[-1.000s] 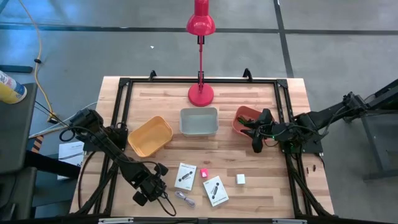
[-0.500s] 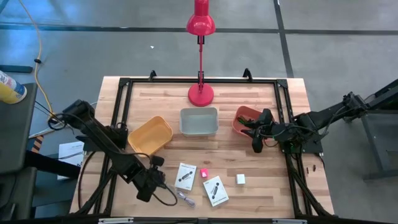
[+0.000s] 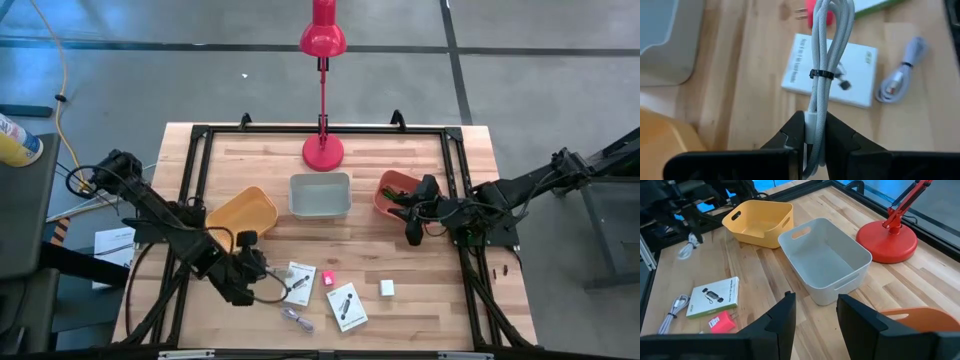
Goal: Pick and place items into bin
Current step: Put the white charger cable into the orange bin
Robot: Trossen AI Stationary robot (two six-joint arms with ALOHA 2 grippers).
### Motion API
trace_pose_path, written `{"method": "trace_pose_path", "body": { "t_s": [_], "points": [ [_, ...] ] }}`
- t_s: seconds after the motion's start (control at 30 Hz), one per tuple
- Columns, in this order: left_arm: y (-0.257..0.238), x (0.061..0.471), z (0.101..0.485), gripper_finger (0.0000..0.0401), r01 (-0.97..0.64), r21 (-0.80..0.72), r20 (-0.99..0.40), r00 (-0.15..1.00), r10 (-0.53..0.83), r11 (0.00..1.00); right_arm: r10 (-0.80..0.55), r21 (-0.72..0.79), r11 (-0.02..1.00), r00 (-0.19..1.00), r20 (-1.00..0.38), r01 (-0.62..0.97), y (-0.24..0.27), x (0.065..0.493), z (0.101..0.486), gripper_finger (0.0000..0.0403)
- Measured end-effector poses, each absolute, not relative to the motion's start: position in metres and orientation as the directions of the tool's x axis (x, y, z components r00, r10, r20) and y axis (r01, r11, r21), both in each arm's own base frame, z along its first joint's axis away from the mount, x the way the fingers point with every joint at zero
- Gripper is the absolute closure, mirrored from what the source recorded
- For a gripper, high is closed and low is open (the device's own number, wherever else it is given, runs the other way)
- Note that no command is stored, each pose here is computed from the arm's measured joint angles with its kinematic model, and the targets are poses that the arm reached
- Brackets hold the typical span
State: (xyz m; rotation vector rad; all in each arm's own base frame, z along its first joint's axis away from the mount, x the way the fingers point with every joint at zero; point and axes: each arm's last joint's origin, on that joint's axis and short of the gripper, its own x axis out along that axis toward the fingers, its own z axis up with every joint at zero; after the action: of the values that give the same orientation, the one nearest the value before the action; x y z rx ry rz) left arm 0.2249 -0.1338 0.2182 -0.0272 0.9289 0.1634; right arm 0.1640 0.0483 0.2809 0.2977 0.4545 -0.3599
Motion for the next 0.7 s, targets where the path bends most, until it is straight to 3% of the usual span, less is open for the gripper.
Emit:
{"method": "trace_pose_path", "body": {
  "t_s": [0.43,0.7],
  "points": [
    [-0.103,0.239,0.217,0.037,-0.253,0.068,-0.812,0.548,0.201,0.965,-0.262,0.201,0.896,0.837,-0.48,0.396,0.048,0.164,0.28,0.0269],
    [-0.083,0.213,0.224,0.0378,-0.398,0.128,-0.873,0.39,0.293,0.908,-0.26,0.215,0.89,0.836,-0.483,0.401,0.049,0.164,0.28,0.0269]
  ]
}}
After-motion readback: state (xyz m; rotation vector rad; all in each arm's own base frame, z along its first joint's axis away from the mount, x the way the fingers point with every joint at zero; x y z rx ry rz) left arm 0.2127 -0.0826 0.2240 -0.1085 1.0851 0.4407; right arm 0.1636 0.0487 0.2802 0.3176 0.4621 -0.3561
